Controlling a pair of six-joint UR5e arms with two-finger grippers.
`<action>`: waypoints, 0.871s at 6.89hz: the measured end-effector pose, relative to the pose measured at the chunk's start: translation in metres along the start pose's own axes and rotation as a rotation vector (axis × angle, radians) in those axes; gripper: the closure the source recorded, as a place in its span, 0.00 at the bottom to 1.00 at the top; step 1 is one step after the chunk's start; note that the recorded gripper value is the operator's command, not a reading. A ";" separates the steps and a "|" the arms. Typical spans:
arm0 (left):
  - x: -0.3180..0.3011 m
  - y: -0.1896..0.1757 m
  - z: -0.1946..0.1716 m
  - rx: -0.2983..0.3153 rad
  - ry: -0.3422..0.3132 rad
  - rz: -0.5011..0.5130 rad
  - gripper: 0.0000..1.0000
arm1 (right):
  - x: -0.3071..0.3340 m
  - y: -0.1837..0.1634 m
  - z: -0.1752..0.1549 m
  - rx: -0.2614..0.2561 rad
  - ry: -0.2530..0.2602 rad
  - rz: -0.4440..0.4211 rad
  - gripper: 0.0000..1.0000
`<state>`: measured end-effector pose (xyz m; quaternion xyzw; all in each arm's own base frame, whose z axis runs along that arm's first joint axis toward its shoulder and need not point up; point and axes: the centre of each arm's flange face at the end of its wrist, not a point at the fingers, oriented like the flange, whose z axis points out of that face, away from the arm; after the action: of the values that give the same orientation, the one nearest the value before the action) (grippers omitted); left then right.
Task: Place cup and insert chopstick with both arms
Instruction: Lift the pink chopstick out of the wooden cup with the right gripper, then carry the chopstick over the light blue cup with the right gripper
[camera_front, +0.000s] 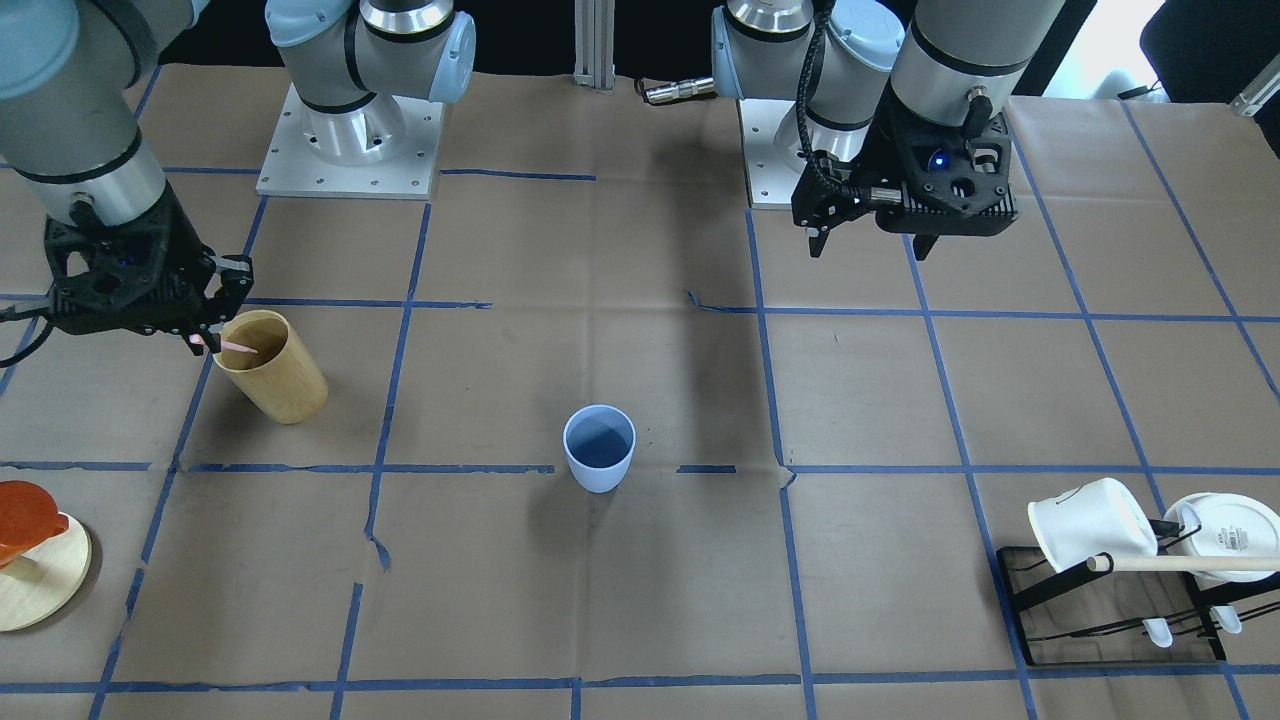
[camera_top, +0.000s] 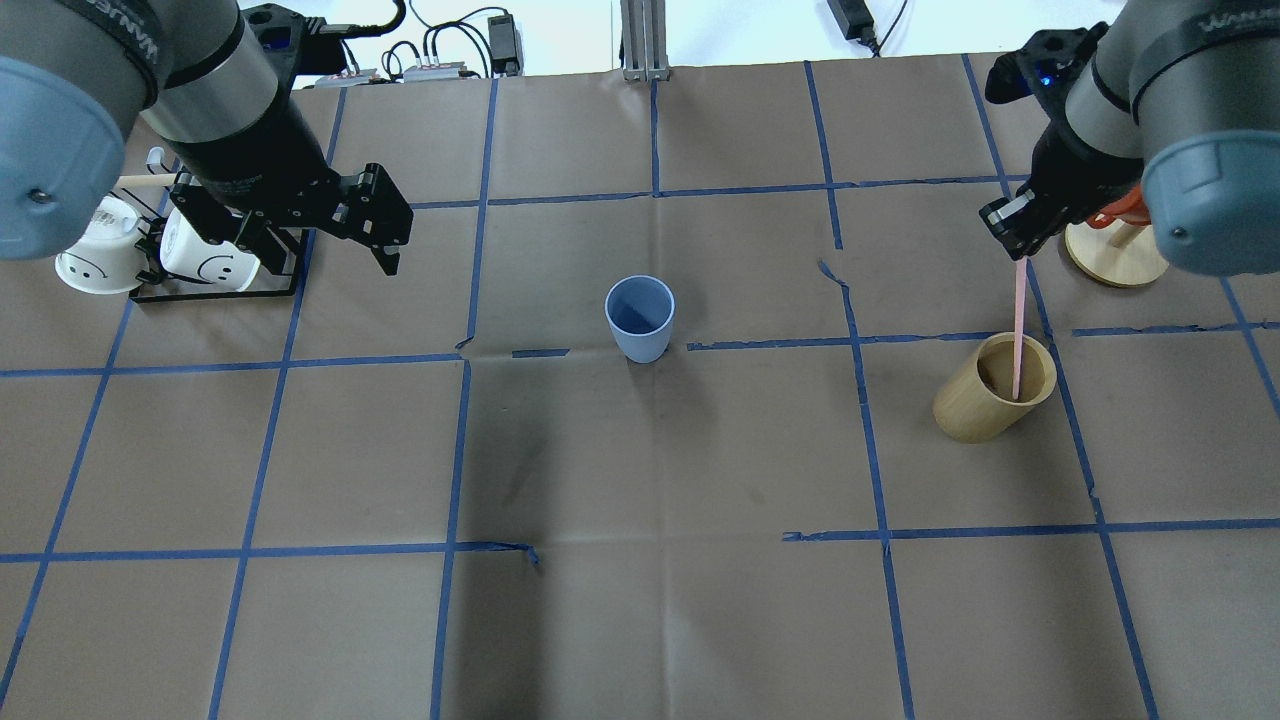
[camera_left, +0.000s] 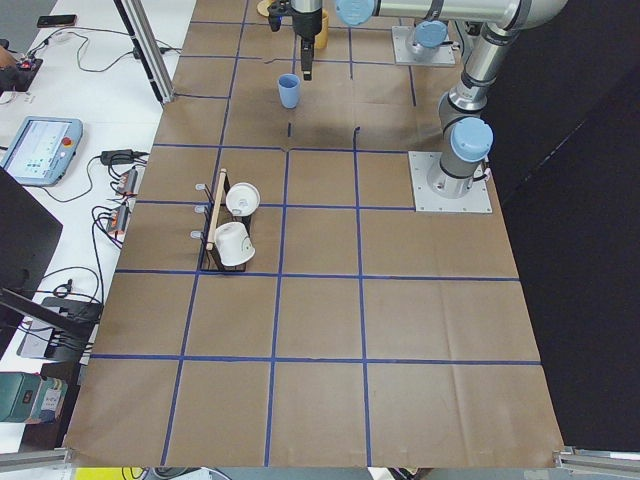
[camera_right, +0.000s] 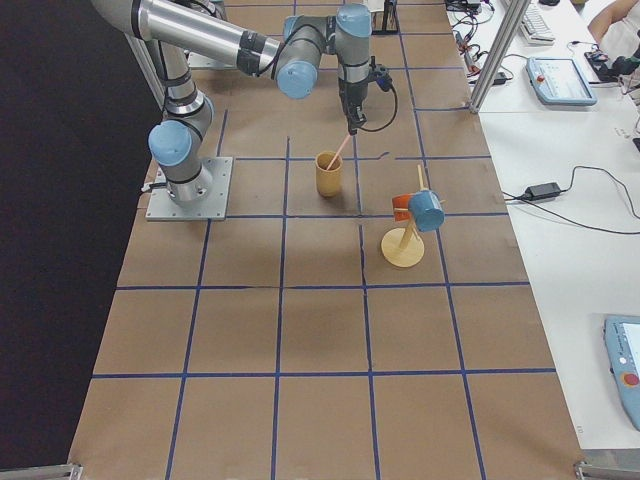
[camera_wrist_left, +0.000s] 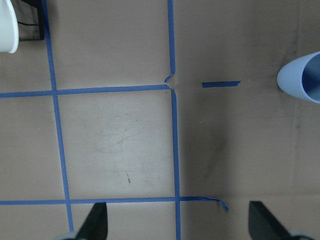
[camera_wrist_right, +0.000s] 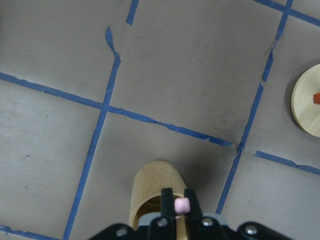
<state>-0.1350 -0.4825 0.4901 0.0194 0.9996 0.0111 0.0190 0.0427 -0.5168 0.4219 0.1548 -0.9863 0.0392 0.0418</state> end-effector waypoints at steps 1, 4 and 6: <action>0.000 0.000 -0.001 0.000 -0.002 0.000 0.00 | 0.002 -0.004 -0.017 0.005 -0.001 0.005 0.94; 0.000 -0.001 -0.004 0.005 -0.002 0.001 0.00 | 0.003 -0.015 -0.065 0.046 -0.011 0.030 0.96; -0.001 0.000 -0.005 0.007 -0.003 0.001 0.00 | -0.005 -0.027 -0.090 0.098 -0.058 0.056 1.00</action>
<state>-0.1346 -0.4831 0.4950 0.0199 0.9996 0.0078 0.0206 0.0618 -0.5325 0.5127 0.1301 -0.9879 0.0841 0.0046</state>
